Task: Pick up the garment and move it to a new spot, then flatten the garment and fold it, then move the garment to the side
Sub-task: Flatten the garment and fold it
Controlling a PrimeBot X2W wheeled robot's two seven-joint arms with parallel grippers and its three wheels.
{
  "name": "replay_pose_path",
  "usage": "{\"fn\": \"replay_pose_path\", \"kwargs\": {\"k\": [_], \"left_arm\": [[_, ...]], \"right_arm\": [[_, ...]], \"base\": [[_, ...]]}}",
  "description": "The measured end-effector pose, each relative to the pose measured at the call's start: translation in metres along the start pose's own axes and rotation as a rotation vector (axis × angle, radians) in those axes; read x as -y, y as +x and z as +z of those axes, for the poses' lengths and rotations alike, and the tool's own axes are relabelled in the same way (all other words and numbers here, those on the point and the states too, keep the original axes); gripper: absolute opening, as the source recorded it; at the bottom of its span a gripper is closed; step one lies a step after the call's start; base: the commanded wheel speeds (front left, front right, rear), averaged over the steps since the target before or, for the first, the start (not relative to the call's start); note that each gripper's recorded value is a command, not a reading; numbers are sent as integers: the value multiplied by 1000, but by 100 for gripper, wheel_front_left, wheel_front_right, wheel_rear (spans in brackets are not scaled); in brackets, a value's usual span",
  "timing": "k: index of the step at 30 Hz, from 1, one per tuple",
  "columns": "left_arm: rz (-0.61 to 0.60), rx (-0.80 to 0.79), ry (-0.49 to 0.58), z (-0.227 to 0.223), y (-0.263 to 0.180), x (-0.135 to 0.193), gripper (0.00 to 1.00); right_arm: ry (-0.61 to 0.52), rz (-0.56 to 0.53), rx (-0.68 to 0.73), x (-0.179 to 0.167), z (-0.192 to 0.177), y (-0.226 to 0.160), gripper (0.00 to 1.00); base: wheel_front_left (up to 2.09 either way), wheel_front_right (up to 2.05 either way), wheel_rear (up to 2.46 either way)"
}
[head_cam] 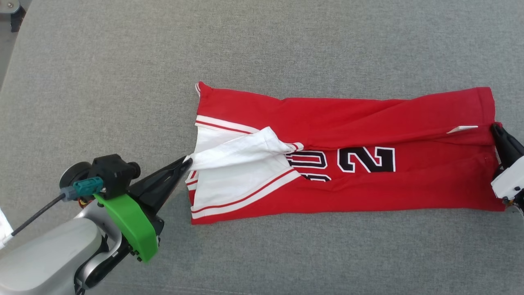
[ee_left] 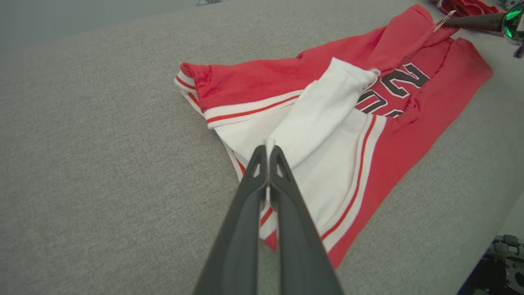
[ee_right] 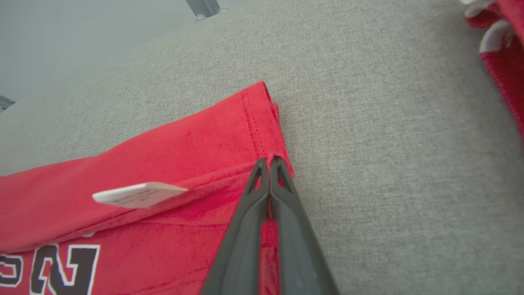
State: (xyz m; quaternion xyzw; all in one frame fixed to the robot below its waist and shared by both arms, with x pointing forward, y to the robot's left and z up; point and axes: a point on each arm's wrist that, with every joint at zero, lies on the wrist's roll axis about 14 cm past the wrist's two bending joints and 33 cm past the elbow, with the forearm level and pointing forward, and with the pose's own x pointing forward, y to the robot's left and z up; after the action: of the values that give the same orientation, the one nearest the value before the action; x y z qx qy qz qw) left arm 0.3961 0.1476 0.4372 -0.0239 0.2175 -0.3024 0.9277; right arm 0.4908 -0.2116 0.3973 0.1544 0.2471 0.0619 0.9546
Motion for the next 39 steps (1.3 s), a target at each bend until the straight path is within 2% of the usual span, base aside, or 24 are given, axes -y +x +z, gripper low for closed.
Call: {"fn": "replay_pose_path", "kwargs": {"k": [1,2,3,5,9,15,18,23,27,33,39], "left_arm": [[1,-9,-3,-3,0,0,0],[2,-14,-12,-6,-1,1,0],[4,-17,-22,-8,-1,2,10],[20,-19,-30,-11,-1,3,100],[77,28,-46,-8,1,4,100],[253,216,-68,26,-2,4,100],[331,266,-85,21,-15,12,100],[399,354,-48,26,-31,26,100],[411,407,-46,29,-39,45,100],[425,463,-35,32,-49,59,100],[426,473,-35,28,-55,65,100]], "right_arm": [[7,-1,-4,0,-2,0,16],[15,-3,-12,1,-5,-1,41],[25,-4,-19,1,-9,-2,100],[41,-10,-15,2,-12,-5,100],[60,-23,22,5,-14,-18,100],[79,-33,102,2,-24,-52,100],[84,-39,136,-2,-32,-71,100],[137,-64,178,-4,-41,-93,100],[157,-112,219,7,-39,-103,100],[149,-147,229,13,-30,-90,100],[124,-133,184,0,-14,-50,100]], "base": [[0,0,0],[0,0,0],[0,0,0],[0,0,0],[0,0,0],[0,0,0],[0,0,0],[0,0,0],[0,0,0],[0,0,0],[0,0,0]]}}
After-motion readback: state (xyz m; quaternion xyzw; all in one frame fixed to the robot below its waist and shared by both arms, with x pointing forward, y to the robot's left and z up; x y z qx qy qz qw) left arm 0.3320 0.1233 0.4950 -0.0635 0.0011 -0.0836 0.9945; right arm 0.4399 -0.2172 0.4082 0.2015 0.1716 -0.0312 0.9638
